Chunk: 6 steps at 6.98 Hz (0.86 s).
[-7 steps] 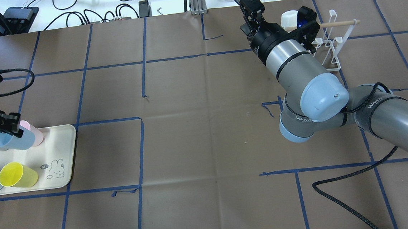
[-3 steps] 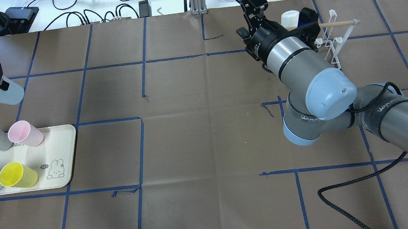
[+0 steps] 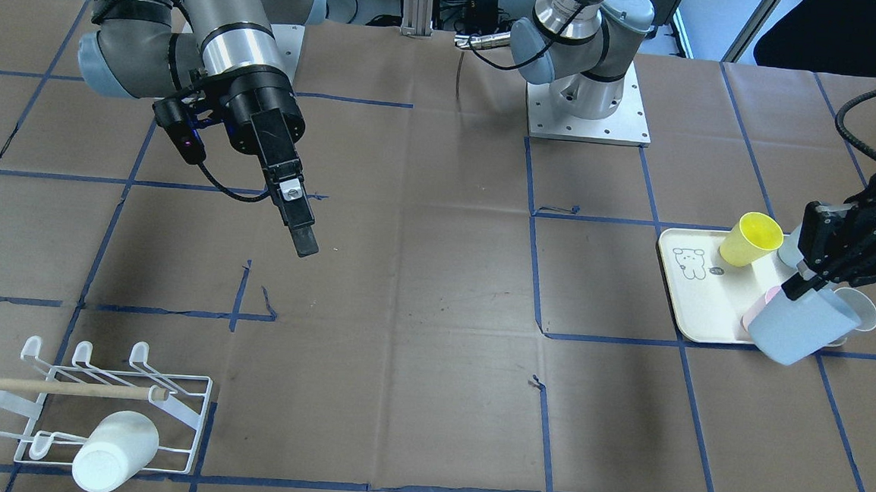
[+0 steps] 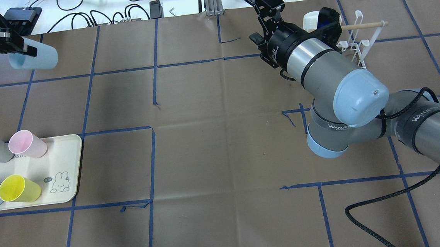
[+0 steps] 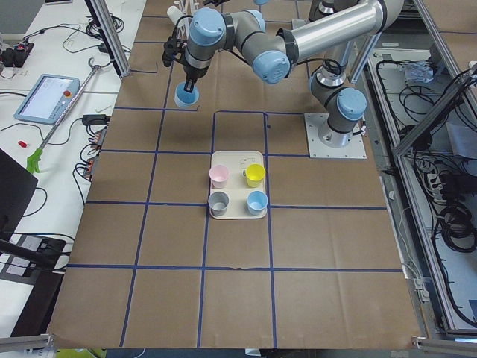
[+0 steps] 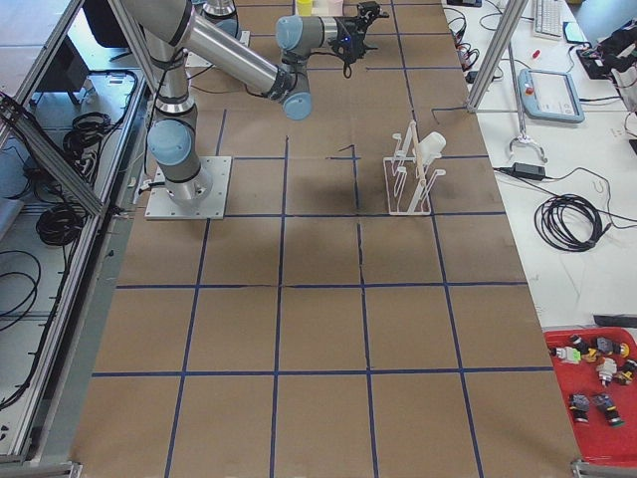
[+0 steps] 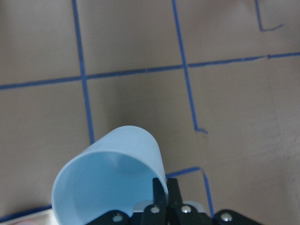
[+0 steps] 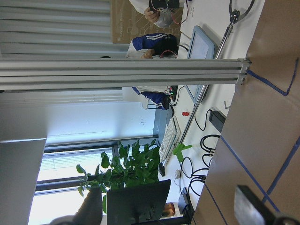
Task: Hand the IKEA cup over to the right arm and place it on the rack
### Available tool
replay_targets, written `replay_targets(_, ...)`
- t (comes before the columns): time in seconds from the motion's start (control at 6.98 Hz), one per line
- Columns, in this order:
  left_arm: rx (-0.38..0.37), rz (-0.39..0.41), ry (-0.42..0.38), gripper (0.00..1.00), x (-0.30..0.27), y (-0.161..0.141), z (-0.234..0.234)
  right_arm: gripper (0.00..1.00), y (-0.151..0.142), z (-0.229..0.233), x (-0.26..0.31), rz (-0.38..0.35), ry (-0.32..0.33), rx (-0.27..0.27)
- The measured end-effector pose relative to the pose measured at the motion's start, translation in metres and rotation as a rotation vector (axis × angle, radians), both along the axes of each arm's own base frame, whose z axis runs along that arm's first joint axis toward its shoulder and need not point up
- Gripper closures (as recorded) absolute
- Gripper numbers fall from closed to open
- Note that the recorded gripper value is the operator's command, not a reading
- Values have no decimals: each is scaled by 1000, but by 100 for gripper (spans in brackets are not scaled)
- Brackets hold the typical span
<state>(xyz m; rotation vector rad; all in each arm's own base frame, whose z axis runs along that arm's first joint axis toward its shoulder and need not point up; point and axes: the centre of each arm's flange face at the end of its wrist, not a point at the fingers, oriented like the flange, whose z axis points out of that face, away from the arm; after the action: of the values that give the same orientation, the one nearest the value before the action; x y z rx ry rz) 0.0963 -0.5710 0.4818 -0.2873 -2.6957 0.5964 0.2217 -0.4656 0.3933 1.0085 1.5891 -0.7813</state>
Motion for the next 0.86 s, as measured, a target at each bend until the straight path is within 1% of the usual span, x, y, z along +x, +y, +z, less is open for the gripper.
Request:
replay_targets(0.14, -113, -47, 53, 100, -15, -7, -8, 0, 0, 0, 0, -1, 3, 0)
replay_targets(0.29, -243, -100, 77, 100, -34, -12, -22, 0, -1, -1, 0, 1, 4, 2)
replay_targets(0.43, -358, -149, 91, 100, -53, -12, -37, 0, 0, -2, 2, 25, -3, 6)
replay_targets(0.57, -453, -195, 122, 100, -69, -7, -52, 0, 2, -2, 6, 65, -17, 11)
replay_targets(0.72, -531, -241, 156, 100, -86, 3, -67, 0, 3, -2, 8, 84, -24, 12)
replay_targets(0.86, -593, -291, 182, 100, -106, 15, -83, 0, 2, -2, 7, 73, -22, 11)
